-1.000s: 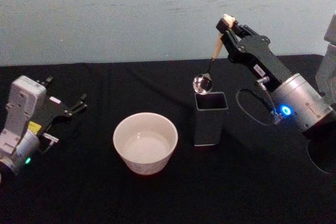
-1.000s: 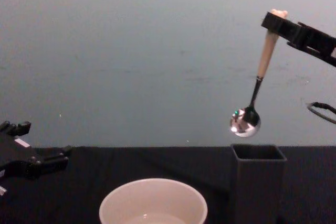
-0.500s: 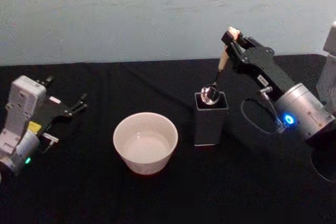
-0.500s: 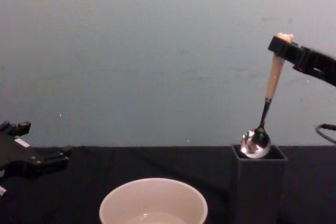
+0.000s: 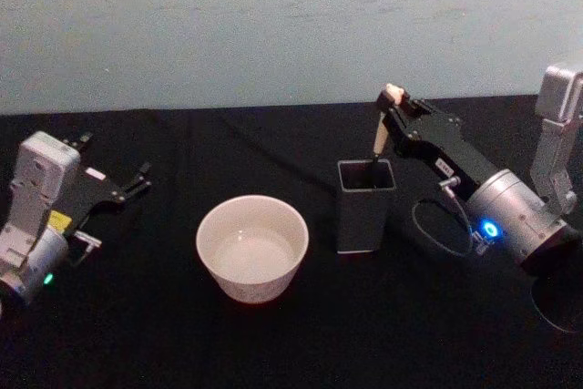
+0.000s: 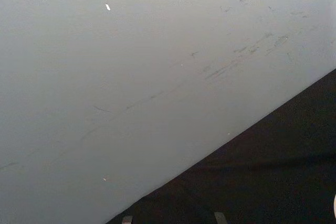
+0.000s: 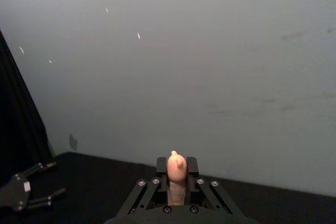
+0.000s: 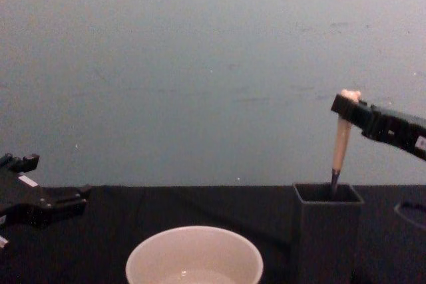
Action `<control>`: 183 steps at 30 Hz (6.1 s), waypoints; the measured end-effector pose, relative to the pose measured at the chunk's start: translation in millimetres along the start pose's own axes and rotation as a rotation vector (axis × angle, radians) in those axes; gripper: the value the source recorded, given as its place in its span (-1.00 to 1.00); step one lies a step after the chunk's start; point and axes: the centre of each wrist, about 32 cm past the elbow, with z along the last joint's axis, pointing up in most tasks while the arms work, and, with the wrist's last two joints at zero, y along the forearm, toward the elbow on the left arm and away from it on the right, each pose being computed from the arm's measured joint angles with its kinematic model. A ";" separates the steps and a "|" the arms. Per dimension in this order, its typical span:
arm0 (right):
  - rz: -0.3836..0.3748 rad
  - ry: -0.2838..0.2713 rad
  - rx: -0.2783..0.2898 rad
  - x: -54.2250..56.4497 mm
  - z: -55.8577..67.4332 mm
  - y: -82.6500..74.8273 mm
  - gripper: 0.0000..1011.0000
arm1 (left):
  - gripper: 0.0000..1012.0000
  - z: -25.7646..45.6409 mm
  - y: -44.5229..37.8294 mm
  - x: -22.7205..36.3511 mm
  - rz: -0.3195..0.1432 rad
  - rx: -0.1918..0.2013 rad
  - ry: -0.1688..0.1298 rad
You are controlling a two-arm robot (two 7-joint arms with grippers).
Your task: Pick up the stirring spoon with one hand, stir inside the cup, then place it back in its original position.
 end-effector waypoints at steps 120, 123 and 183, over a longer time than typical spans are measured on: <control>-0.507 -0.362 0.018 5.2 -38.0 4.6 0.98 | 0.98 0.0 0.0 0.0 0.000 0.000 0.000; -0.538 -0.399 -0.045 5.3 -52.2 -0.1 0.98 | 0.98 0.0 0.0 0.0 0.000 0.000 0.000; -0.584 -0.386 -0.137 6.5 -71.1 -5.1 0.98 | 0.98 0.0 0.0 0.0 0.000 0.000 0.000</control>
